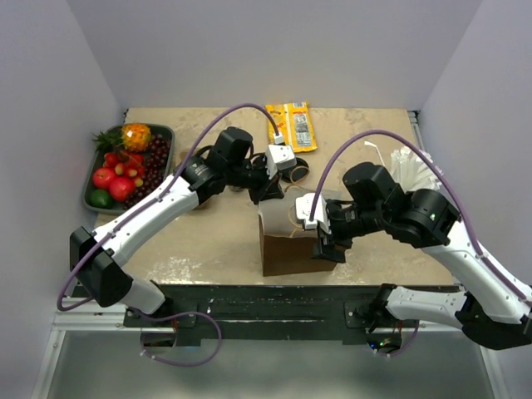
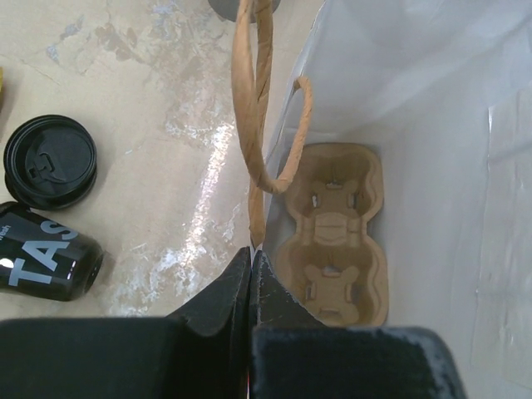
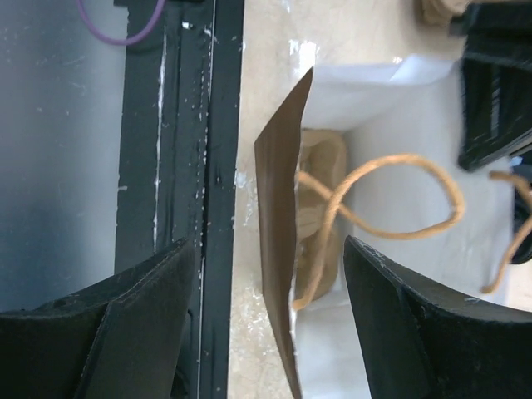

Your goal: Pack the takeout coffee

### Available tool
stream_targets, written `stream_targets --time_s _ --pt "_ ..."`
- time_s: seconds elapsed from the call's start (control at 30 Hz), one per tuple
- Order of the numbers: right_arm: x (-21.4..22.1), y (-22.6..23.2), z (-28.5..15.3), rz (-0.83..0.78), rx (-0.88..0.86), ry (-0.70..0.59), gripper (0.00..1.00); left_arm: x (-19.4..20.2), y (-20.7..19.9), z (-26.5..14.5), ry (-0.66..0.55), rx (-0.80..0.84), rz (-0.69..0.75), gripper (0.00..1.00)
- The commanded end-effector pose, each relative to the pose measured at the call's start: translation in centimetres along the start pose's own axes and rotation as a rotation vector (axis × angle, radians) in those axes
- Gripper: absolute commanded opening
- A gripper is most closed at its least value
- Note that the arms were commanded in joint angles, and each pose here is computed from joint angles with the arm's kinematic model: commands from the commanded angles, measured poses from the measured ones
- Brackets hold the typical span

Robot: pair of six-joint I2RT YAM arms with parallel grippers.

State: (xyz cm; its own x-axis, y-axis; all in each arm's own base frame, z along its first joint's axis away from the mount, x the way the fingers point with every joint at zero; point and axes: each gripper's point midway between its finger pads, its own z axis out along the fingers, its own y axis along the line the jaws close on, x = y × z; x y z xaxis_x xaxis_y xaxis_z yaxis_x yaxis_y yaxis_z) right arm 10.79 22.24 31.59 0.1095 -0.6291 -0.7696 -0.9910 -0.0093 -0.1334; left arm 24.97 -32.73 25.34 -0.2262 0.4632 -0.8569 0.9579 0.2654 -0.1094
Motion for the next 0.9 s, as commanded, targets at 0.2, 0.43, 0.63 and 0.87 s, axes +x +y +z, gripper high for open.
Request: stream_targets --time_s 0.2,0.43,0.63,0.87 --pt "3.5 -2.7 2.8 0.005 0.125 0.077 0.68 -0.7 -0.2 -1.2 -0.003 0.02 0.075 0.0" --pt "-1.4 -3.1 1.3 -0.052 0.085 -0.018 0.06 -4.7 -1.4 -3.9 -0.039 0.09 0.123 0.0" --pt "-8.5 -4.1 -2.2 -0.098 0.098 -0.164 0.0 -9.2 -0.5 -7.5 -0.053 0.029 0.17 0.0" --pt "-7.1 -3.7 -0.5 -0.091 0.059 -0.143 0.0 -7.0 -0.2 -7.5 0.045 0.059 0.137 0.0"
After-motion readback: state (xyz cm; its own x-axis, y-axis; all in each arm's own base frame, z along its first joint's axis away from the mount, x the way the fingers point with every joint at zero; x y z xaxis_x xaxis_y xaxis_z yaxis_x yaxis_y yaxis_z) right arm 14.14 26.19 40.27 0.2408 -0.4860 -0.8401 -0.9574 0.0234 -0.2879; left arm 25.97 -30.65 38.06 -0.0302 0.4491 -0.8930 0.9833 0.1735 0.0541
